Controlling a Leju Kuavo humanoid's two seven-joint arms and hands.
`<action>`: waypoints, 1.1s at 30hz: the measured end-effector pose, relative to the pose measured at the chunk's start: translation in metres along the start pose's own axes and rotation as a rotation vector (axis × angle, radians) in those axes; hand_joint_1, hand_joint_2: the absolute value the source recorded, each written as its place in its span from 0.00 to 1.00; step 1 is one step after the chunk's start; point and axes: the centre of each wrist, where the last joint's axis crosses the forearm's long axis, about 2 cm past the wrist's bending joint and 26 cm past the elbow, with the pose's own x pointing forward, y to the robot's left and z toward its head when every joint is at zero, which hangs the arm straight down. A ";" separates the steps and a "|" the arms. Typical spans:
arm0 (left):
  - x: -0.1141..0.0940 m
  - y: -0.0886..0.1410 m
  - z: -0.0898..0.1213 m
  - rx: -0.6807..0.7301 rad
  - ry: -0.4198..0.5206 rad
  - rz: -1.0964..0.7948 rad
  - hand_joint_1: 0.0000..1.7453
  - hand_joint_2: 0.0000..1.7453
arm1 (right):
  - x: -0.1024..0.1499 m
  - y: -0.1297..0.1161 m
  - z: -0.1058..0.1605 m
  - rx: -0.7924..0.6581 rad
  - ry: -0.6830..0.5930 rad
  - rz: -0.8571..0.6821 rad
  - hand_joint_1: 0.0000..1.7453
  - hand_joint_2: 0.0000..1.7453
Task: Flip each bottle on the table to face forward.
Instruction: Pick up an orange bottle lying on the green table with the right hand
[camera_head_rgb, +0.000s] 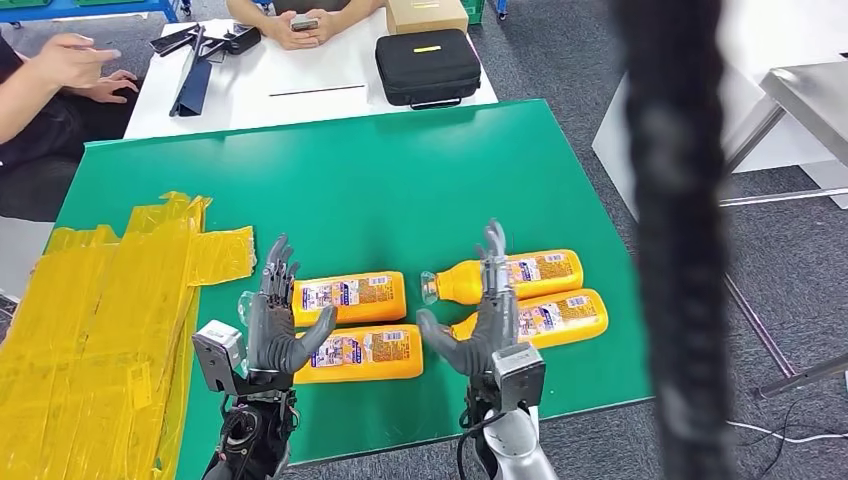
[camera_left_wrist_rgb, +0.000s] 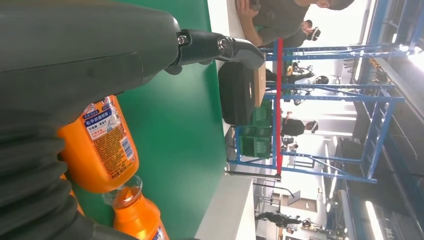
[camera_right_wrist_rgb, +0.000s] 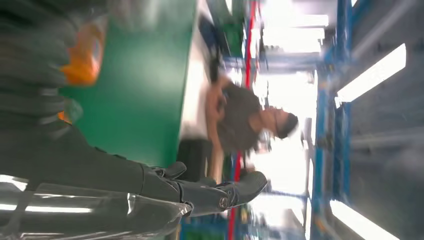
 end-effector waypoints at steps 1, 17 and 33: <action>0.000 0.000 0.000 0.001 0.001 0.000 0.00 1.00 | -0.001 -0.001 0.001 0.043 0.007 0.001 0.00 1.00; 0.000 0.019 0.005 0.044 0.011 0.012 0.00 1.00 | -0.007 -0.105 0.031 0.414 0.187 0.724 0.00 1.00; 0.000 0.023 0.015 0.065 0.023 0.009 0.00 1.00 | -0.006 -0.163 0.034 0.526 0.255 0.946 0.00 1.00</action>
